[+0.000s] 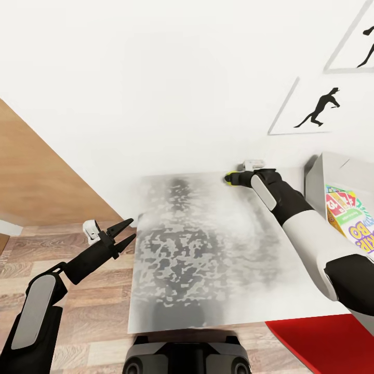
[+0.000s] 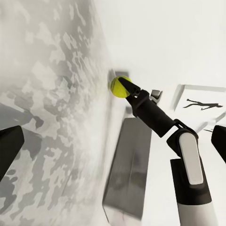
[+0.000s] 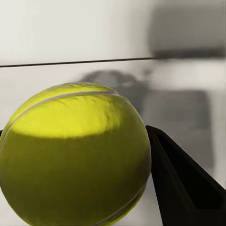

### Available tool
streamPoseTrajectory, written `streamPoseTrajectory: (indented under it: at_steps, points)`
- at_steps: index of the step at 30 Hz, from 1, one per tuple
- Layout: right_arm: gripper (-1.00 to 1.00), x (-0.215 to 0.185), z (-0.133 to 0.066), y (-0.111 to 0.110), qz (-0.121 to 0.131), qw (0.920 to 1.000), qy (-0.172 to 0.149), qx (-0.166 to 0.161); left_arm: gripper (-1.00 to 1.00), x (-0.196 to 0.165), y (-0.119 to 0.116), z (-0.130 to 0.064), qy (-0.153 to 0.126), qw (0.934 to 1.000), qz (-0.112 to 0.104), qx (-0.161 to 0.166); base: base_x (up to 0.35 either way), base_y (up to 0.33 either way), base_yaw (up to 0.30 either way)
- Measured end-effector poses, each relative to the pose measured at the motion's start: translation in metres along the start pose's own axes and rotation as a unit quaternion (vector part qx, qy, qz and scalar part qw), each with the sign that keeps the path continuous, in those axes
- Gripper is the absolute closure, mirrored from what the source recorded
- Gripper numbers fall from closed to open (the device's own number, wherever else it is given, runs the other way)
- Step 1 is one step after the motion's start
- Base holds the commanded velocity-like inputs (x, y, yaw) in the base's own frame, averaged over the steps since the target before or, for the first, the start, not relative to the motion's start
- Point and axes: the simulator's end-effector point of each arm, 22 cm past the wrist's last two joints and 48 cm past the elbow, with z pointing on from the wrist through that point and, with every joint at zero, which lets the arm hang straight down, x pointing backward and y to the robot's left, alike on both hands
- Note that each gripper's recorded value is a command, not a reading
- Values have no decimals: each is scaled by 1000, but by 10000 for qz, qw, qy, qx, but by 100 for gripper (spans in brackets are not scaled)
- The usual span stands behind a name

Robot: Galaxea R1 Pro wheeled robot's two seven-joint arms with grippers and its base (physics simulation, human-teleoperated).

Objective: Put all the toys in the child's room - the three board games (two on the bed and one on the table), the two jigsaw puzzles on the table, and the tennis ball on the table - inside the toy box on the table in the child's room.

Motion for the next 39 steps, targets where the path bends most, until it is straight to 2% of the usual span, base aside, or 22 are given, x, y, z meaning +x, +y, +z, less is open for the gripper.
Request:
streamPoseTrajectory:
  at_steps: [16,20,26,34,39]
  points:
    - [100,-2,-2,-5,38,10000,7,8,-100,0,0,0,-4,10000,-2,8,0,0,0]
    - [100,2,-5,-4,21,9998,192,-32,-100,0,-1,1,-9,10000,-8,16,0,0,0]
    - [100,5,-11,-1,-32,9995,304,-91,-100,0,-1,1,-3,10000,-9,20,-11,-3,0]
    - [100,2,-20,9,-121,9994,238,-213,-100,0,-2,1,5,10000,-3,43,-157,-51,0]
    - [100,4,-26,14,-191,9989,330,-273,-100,0,-3,1,6,10000,-2,68,-240,-80,0]
